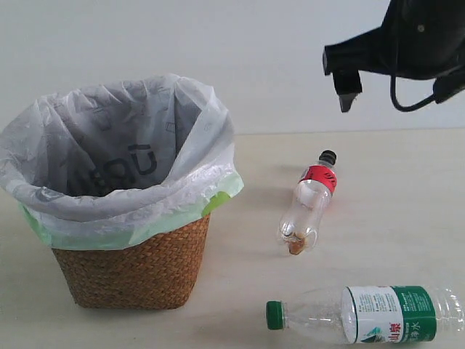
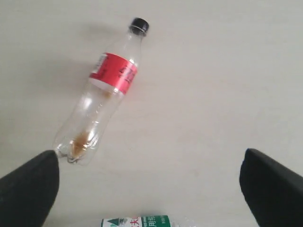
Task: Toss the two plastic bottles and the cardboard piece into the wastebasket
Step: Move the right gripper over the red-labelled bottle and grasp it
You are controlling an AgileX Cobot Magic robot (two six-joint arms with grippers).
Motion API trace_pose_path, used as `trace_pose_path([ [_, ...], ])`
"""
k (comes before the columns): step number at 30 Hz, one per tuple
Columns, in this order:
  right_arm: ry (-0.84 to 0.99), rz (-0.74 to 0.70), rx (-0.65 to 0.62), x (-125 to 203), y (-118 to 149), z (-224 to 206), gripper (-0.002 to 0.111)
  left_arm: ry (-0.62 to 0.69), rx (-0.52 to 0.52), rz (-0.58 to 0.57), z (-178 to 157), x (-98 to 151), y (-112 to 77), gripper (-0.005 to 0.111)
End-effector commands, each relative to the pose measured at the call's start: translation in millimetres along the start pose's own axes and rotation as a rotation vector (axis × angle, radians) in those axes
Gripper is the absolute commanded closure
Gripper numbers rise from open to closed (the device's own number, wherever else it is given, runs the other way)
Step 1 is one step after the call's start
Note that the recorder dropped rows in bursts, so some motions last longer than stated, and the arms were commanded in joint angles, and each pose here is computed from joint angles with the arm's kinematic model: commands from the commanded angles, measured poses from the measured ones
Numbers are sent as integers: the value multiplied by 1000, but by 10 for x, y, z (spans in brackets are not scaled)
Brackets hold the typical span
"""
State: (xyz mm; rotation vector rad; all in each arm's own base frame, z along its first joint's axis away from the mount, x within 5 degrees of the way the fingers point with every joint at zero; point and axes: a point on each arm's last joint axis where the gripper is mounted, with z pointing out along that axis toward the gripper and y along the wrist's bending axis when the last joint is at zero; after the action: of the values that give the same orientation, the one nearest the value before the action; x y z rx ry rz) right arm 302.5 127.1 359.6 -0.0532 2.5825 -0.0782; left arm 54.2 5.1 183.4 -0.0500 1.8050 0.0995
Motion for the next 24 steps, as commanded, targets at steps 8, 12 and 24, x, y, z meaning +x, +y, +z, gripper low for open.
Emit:
trace_pose_path([
  [8,186,98,-63,12,314,1079,15,-13,-4,-10,-6,-19,3,-1],
  [12,301,188,-192,86,411,1570,15,-13,-4,-10,-6,-19,3,-1],
  [24,355,242,-207,293,513,2393,39,-13,-4,-10,-6,-19,3,-1],
])
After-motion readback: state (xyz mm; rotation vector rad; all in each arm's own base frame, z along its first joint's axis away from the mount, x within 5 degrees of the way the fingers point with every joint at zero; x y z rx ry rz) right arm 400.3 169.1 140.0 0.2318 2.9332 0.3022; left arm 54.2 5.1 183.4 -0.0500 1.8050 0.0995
